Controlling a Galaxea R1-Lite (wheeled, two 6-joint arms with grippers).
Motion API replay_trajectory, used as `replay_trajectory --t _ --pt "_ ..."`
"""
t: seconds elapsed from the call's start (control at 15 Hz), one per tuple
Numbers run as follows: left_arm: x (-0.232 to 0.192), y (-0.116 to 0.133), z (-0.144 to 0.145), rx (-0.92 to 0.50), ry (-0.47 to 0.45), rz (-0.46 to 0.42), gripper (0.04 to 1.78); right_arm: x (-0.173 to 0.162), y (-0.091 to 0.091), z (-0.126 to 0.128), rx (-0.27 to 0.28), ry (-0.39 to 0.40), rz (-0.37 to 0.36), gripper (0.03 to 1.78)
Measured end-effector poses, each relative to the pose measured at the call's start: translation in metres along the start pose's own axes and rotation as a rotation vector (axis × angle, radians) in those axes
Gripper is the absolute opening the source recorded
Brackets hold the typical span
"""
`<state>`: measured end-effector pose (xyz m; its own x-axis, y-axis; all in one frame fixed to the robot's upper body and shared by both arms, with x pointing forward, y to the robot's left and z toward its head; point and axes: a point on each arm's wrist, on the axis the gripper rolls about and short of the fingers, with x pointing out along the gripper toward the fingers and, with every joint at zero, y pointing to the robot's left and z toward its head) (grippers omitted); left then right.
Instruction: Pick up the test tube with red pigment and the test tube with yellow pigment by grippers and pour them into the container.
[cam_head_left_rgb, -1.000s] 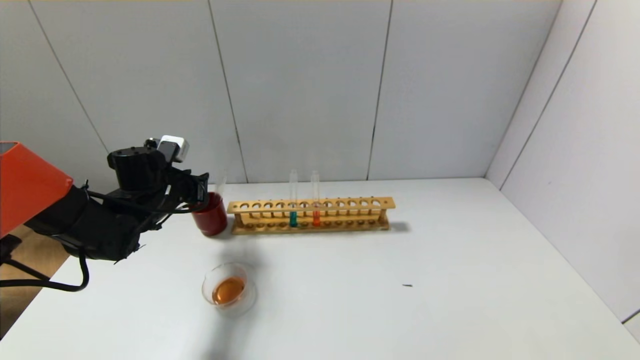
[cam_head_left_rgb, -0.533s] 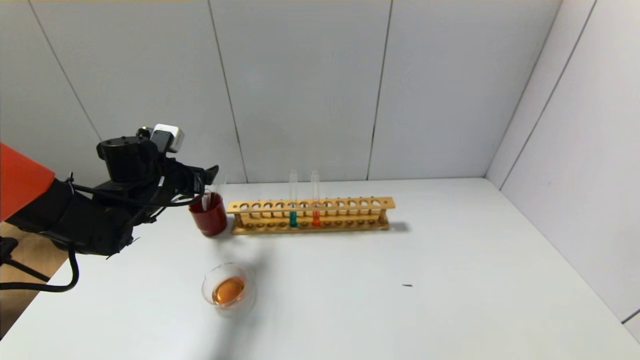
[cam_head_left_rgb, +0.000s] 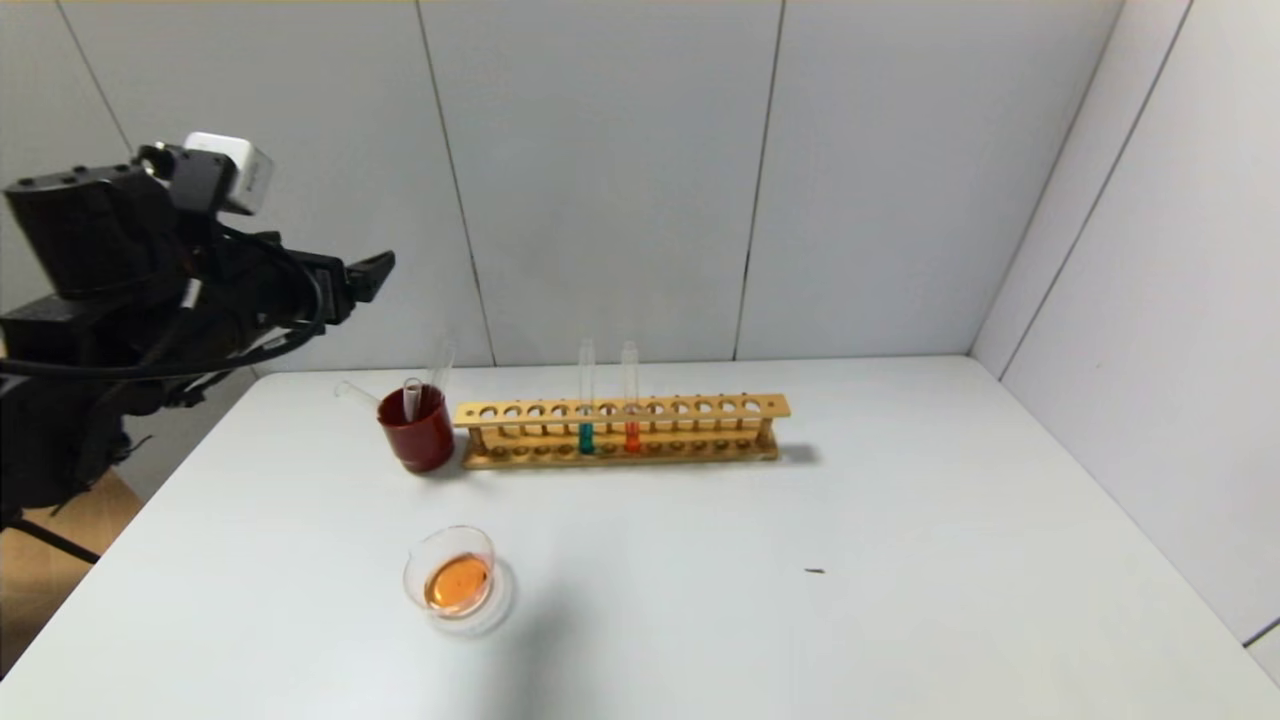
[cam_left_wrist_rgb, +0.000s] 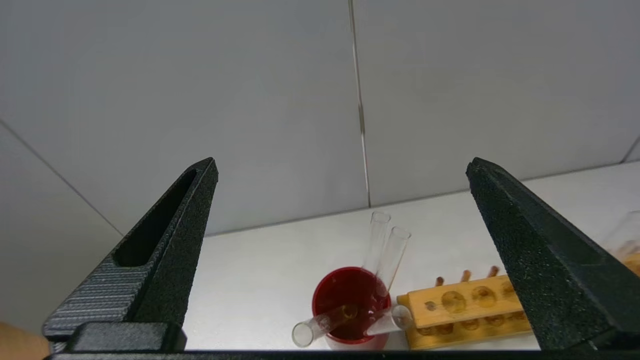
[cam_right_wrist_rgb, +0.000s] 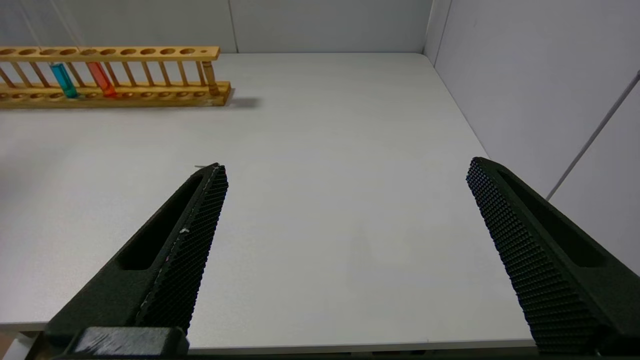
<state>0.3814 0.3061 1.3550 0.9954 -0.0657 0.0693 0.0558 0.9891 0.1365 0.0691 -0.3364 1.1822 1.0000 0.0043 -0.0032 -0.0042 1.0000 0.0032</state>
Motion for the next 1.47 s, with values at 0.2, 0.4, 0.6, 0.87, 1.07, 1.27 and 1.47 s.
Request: replay_trajectory --t 0.2,0.4,0.6,0.87,1.07,1.27,1.47 --pt "-0.077 0.008 0.034 -0.003 -0.097 0.020 1.75 0.000 0.000 0.000 0.000 0.000 0.000 1.75" --pt "-0.165 0.014 0.041 -0.004 -0.186 0.049 1.75 0.000 0.000 0.000 0.000 0.000 -0.001 1.75" --pt "-0.249 0.012 0.025 -0.001 -0.298 0.054 1.75 0.000 0.000 0.000 0.000 0.000 -0.001 1.75" --pt "-0.328 0.002 -0.022 0.023 -0.344 0.019 1.75 0.000 0.000 0.000 0.000 0.000 0.000 1.75" --pt "-0.335 -0.009 -0.084 0.020 -0.137 -0.032 1.75 0.000 0.000 0.000 0.000 0.000 0.000 1.75" --pt "-0.326 -0.014 -0.135 0.029 0.016 -0.005 1.75 0.000 0.000 0.000 0.000 0.000 0.000 1.75" --pt "-0.325 -0.015 -0.149 0.033 0.082 0.026 1.75 0.000 0.000 0.000 0.000 0.000 0.000 1.75"
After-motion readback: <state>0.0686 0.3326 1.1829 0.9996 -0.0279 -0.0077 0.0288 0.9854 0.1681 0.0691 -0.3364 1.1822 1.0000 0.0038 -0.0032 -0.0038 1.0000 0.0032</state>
